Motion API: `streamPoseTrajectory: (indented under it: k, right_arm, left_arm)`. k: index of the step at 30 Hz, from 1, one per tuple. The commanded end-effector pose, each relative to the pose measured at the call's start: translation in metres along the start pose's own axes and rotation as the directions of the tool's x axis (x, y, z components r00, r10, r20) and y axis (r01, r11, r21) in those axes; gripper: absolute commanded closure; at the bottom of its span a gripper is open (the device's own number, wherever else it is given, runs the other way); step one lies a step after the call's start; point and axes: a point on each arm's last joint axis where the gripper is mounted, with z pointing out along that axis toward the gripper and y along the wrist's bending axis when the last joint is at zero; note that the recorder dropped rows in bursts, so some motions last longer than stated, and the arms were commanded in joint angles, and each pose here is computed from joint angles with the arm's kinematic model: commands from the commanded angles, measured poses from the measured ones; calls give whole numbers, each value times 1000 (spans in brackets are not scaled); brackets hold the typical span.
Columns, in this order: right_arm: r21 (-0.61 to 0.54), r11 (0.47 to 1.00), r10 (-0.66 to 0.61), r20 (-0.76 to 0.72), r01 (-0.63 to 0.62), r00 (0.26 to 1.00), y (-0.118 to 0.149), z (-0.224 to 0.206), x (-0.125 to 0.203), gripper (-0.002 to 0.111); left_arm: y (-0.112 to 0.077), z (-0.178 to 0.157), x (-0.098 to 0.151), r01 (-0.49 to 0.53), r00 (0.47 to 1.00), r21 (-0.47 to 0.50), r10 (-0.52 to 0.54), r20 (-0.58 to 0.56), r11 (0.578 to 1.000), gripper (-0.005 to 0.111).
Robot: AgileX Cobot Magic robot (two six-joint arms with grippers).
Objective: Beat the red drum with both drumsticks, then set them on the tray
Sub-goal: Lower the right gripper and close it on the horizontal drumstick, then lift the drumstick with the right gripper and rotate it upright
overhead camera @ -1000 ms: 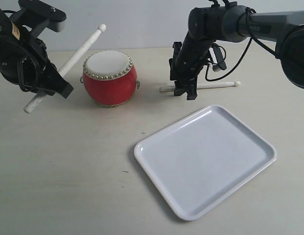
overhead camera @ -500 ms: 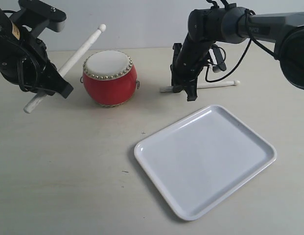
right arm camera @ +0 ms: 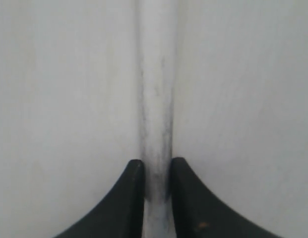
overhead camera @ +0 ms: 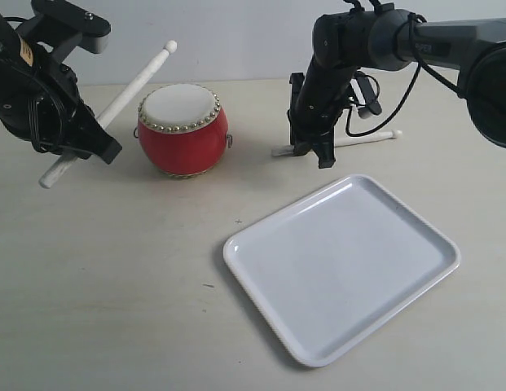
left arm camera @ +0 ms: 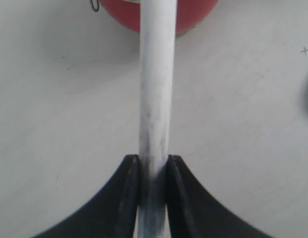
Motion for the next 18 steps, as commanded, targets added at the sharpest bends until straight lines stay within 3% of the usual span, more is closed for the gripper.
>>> streamPoseTrajectory:
  k: [1, 8, 16, 18]
  right_arm:
    - [25, 996, -83, 20, 82, 996, -1, -1, -2, 108]
    - [31, 972, -234, 22, 234, 972, -1, -1, -3, 108]
    - [40, 853, -521, 10, 520, 854, -2, -1, -3, 108]
    - [39, 850, -526, 10, 525, 850, -2, -1, -3, 108]
  left_arm:
    - [1, -1, 0, -3, 1000, -6, 3, 4, 1000, 107]
    - [1, -1, 0, -3, 1000, -6, 3, 4, 1000, 107]
    - [1, -1, 0, -5, 1000, -6, 5, 4, 1000, 107]
    - [1, -1, 0, -5, 1000, -6, 5, 4, 1000, 107]
